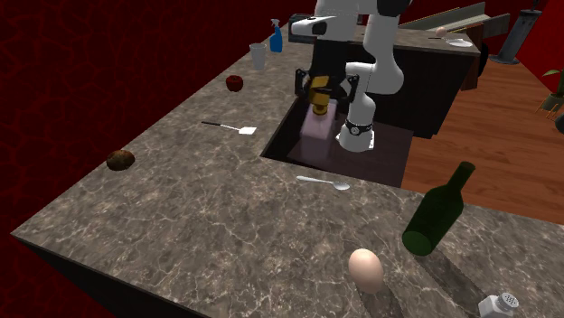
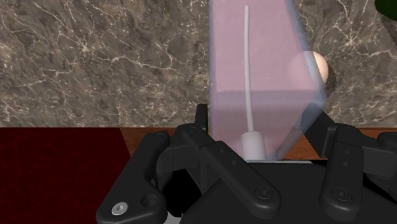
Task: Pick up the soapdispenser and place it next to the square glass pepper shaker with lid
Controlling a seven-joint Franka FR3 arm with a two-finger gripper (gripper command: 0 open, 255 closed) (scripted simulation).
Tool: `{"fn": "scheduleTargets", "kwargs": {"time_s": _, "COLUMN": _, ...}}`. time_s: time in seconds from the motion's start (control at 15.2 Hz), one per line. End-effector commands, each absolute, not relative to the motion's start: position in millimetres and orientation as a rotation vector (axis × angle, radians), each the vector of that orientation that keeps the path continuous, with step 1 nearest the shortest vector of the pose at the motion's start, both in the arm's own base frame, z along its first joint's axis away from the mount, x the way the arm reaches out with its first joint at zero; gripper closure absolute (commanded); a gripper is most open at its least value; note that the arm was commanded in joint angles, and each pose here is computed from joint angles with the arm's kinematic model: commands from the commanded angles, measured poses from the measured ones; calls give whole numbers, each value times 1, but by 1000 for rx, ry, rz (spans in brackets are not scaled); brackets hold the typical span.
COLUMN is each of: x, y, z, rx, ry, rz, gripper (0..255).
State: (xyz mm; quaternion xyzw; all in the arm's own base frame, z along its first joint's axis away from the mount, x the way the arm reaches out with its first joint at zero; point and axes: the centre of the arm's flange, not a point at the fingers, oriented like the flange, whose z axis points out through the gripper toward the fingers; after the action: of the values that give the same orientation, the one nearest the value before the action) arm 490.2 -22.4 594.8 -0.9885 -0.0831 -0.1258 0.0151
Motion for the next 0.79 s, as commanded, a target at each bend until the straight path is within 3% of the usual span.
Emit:
{"fn": "scheduleTargets", "kwargs": {"time_s": 0.0, "x": 489, "y": 4, "z": 590, "rx": -3076, "ry": -256, "rz": -393, "gripper": 255}}
{"fn": "scheduleTargets", "kwargs": {"time_s": 0.73, "x": 484, "y": 147, "z": 563, "rx": -3076, "ry": -256, "rz": -393, "gripper": 255}}
